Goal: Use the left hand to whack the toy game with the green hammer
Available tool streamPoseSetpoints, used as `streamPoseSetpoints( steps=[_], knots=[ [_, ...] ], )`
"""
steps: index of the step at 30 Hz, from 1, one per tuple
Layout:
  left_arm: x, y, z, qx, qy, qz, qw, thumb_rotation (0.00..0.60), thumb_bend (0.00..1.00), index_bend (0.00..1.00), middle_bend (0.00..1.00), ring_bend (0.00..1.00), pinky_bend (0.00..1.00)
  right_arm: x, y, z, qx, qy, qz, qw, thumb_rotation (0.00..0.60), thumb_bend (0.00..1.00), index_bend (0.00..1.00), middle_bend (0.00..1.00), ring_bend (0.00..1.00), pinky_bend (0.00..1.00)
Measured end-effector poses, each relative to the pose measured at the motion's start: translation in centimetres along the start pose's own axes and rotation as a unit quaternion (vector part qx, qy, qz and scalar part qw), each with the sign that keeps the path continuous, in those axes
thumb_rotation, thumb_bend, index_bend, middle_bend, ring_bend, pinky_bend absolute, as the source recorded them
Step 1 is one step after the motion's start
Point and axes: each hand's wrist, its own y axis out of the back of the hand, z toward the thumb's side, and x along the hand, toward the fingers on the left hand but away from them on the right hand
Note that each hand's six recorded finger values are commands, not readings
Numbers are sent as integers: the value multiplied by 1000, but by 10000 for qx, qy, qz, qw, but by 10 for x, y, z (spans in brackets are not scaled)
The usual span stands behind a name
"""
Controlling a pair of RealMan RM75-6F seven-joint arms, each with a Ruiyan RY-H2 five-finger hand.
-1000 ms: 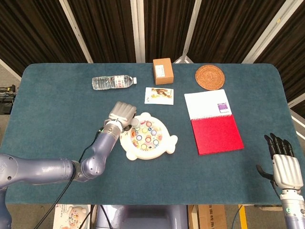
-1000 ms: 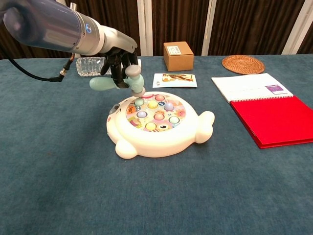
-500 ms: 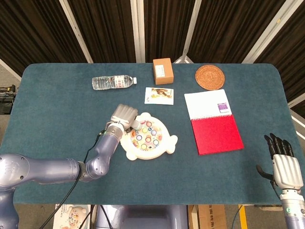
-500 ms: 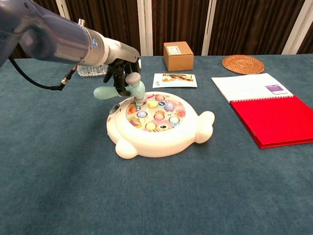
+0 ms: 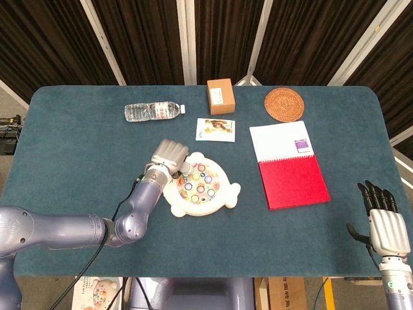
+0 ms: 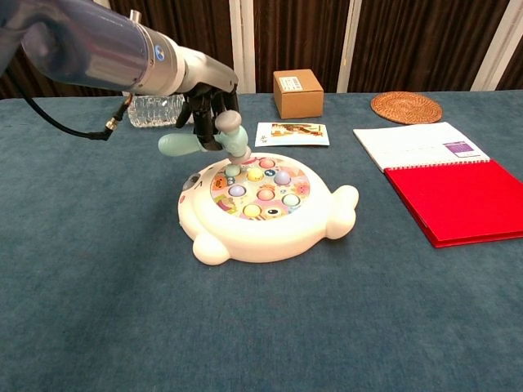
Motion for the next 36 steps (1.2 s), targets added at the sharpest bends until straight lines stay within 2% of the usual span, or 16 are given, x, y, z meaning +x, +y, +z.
streamPoseSetpoints(
  steps=[11,36],
  knots=[
    [-2,8,18,95,-122,14,9999,600,726,676,589,490,576,1,0,0,-47,2,13,10000,600,264,0,0,0,0],
    [11,-14,30,423,-56,-223,9988,600,727,676,591,490,576,0,0,1,-115,12,54,9999,600,264,0,0,0,0]
  ],
)
